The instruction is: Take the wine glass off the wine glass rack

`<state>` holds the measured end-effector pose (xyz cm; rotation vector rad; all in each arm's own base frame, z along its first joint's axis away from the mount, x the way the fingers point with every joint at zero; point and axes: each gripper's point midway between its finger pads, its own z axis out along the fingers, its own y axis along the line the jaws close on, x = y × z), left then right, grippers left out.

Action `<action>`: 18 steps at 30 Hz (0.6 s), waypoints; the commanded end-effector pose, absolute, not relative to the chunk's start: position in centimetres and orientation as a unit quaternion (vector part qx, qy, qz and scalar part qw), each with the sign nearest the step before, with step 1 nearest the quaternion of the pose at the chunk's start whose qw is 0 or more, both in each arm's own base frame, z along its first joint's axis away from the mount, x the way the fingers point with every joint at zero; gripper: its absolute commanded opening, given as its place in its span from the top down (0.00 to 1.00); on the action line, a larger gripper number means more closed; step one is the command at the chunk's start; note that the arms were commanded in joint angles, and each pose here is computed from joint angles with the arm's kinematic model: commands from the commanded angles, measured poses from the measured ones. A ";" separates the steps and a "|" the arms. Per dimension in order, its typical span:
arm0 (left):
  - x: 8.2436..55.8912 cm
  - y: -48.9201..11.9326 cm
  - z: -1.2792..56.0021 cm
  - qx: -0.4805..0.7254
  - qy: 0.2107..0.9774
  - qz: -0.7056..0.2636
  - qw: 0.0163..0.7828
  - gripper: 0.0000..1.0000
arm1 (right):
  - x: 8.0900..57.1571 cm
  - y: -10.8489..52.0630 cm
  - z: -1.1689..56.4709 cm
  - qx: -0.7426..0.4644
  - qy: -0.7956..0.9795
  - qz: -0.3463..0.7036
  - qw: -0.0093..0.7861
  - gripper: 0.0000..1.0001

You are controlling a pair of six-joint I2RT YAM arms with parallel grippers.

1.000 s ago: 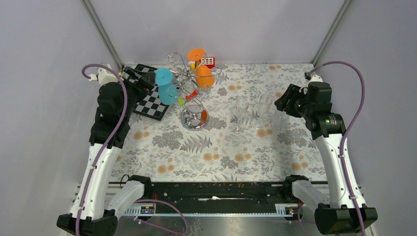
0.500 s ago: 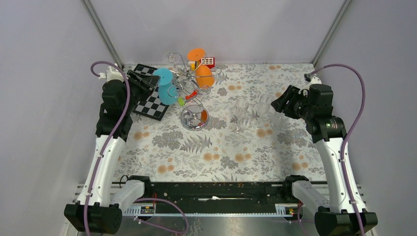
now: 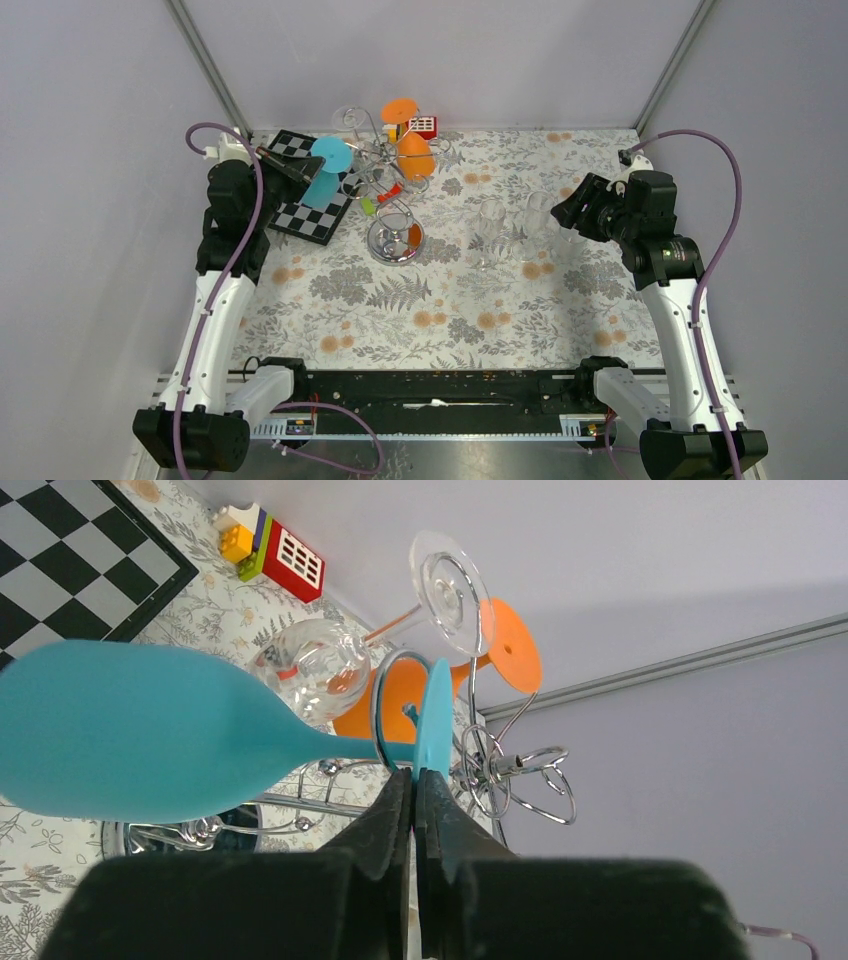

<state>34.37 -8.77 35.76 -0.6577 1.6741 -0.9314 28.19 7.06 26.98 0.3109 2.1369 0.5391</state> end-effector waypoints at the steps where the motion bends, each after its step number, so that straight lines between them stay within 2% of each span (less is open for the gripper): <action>1: 33.7 -9.0 39.4 -0.253 0.672 -0.418 0.556 1.00 | 28.7 7.2 27.9 0.121 0.853 0.224 0.455 0.41; 18: 33.7 -7.7 42.3 -0.297 0.614 -0.446 0.579 1.00 | 28.4 7.7 28.1 0.117 0.848 0.239 0.458 0.41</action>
